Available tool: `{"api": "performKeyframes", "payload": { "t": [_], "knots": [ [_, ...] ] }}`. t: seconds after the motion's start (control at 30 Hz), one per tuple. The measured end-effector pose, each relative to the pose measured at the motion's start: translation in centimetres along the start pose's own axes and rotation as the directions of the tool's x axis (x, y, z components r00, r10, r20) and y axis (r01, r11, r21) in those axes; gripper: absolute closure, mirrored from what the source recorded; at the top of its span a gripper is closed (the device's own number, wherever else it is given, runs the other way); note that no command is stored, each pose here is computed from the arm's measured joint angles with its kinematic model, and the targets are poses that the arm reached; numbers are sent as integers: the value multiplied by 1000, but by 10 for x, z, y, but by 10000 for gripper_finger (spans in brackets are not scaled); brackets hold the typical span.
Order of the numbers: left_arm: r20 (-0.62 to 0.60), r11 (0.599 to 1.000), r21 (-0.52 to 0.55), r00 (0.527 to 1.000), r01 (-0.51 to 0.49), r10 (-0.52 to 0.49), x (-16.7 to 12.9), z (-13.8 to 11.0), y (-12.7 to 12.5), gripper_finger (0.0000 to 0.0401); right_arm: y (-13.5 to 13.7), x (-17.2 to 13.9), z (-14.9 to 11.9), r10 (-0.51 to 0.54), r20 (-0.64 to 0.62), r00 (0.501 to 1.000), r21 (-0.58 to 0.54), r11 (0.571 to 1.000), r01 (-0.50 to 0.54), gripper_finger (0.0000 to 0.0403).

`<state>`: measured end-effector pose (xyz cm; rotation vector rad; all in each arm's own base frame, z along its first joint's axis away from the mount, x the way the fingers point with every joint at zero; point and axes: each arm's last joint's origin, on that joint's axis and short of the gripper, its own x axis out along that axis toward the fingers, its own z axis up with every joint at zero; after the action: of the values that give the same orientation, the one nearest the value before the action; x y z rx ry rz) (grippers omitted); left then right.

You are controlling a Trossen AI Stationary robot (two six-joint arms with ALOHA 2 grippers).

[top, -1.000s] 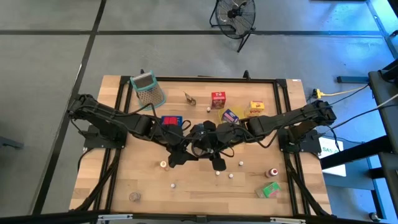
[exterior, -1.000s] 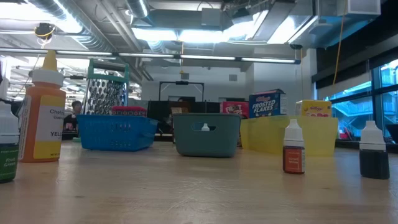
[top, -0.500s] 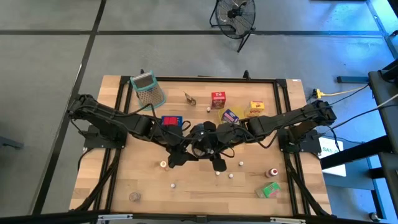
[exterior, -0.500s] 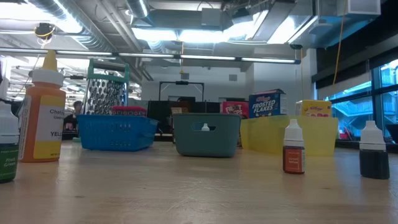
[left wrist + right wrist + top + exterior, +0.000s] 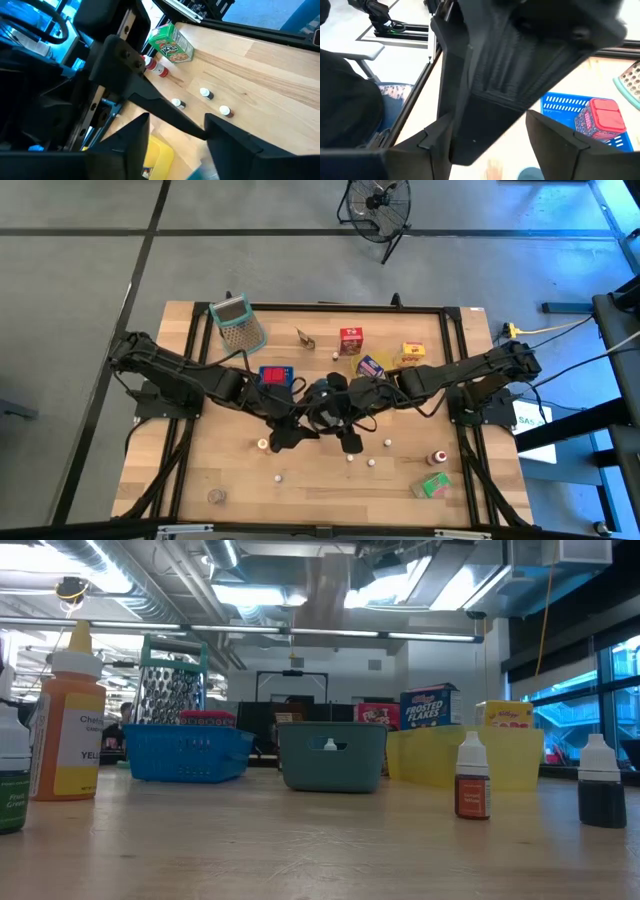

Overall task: Pick & Place Kitchen Items
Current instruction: Put the right brown seasoning bottle into the blue bin

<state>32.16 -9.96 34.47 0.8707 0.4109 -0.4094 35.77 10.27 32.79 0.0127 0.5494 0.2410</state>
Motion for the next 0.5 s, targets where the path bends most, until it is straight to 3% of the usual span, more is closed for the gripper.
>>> {"api": "performKeyframes", "payload": {
  "t": [0.23,0.5],
  "knots": [
    [-43,1000,-1,999,-13,13,0,-2,-1,292,-1,0,0,-17,-2,1000,-8,1000,17,181],
    [-122,997,26,989,-77,79,-1,-4,-1,304,3,-6,-1,-143,-6,990,-64,988,142,193]
  ]
}}
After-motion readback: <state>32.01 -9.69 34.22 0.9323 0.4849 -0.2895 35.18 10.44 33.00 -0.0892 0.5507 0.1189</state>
